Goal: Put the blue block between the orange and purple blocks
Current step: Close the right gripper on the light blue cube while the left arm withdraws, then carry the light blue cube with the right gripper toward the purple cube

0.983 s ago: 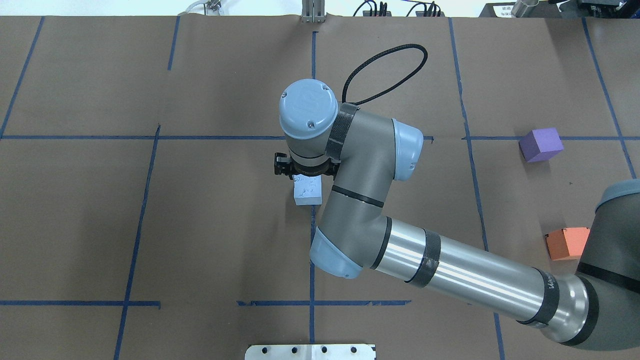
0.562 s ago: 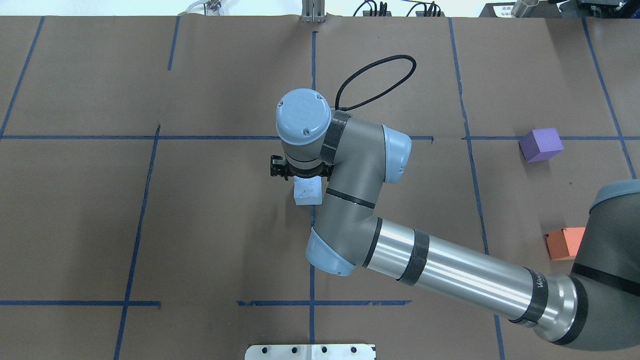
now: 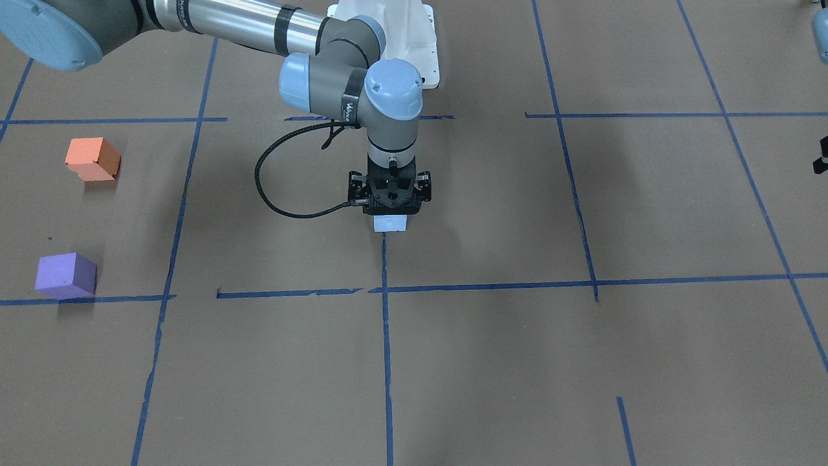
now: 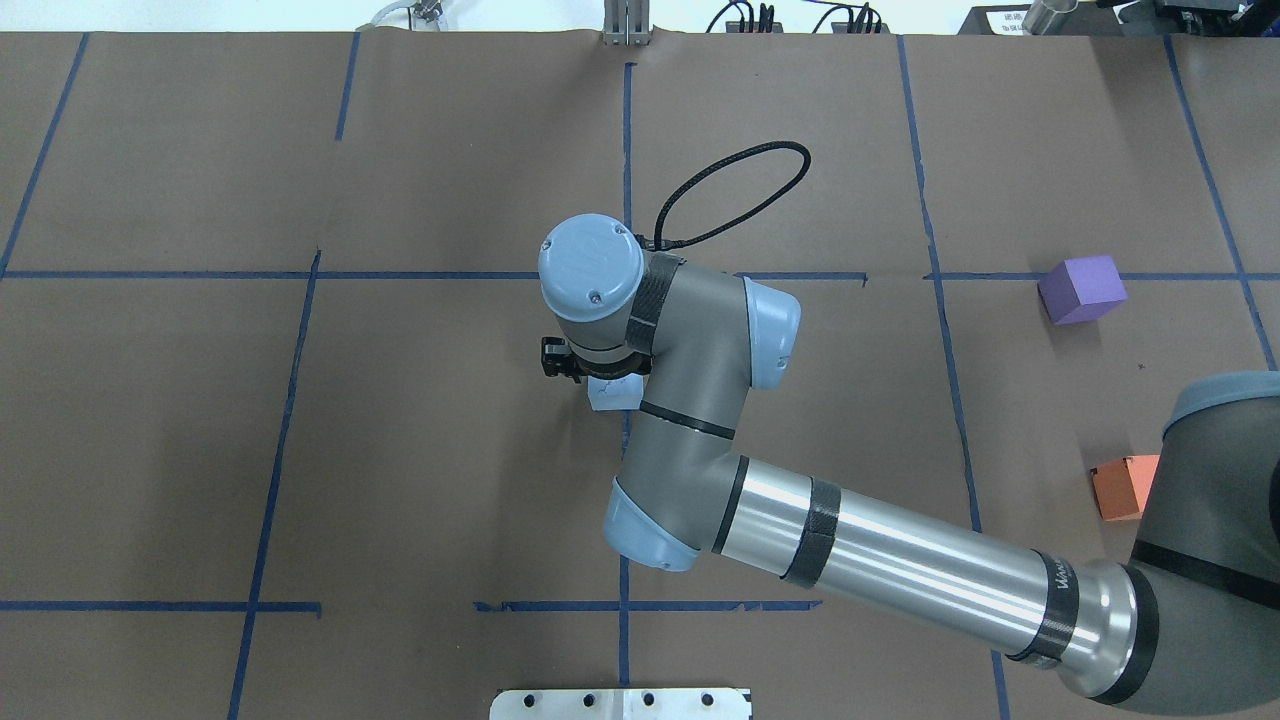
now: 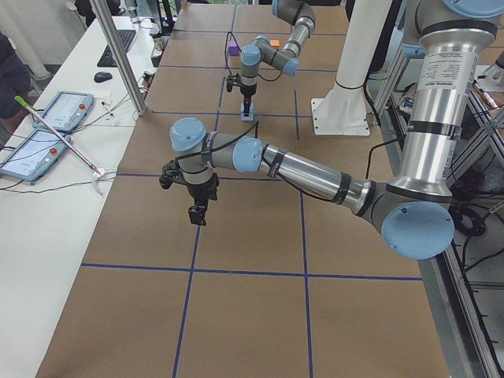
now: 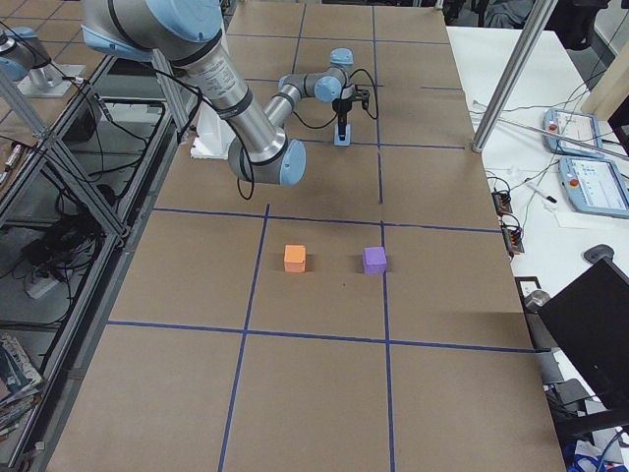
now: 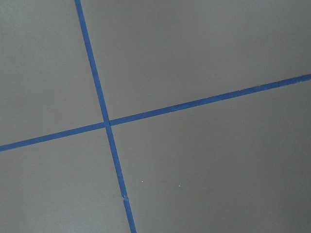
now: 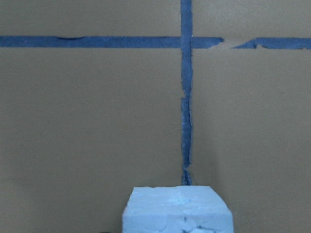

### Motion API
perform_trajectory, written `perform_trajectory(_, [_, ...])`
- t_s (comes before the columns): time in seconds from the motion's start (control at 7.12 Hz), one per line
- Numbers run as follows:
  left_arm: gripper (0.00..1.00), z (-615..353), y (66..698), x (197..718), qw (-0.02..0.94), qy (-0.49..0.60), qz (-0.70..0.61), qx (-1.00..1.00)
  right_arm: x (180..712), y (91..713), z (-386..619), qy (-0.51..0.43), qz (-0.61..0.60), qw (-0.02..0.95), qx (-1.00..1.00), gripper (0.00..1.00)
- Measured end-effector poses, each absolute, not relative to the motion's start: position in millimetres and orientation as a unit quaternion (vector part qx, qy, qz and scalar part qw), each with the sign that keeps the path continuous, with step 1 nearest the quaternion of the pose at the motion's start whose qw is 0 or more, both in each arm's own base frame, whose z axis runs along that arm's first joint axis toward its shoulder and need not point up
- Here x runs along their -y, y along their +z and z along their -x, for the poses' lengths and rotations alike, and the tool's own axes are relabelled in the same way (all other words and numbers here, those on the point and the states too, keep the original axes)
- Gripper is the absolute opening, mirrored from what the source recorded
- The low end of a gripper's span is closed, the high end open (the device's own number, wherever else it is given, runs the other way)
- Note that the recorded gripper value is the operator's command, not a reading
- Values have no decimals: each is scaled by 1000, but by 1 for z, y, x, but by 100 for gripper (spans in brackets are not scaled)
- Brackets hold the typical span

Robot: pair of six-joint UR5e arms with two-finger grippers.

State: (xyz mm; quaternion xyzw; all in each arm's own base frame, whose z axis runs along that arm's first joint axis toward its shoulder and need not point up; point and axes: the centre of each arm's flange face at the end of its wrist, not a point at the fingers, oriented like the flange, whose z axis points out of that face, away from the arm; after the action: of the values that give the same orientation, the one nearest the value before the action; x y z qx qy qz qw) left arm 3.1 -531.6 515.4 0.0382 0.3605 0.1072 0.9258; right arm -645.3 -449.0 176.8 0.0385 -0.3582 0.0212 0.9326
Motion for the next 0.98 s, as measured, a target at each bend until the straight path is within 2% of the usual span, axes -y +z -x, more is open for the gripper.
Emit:
perform_trajectory(0.56, [100, -3, 515, 531, 926, 107, -38, -361, 464, 159, 622, 28, -39, 926, 375, 30])
perform_trajectory(0.98, [100, -3, 516, 531, 926, 107, -38, -361, 475, 183, 527, 22, -32, 927, 372, 32])
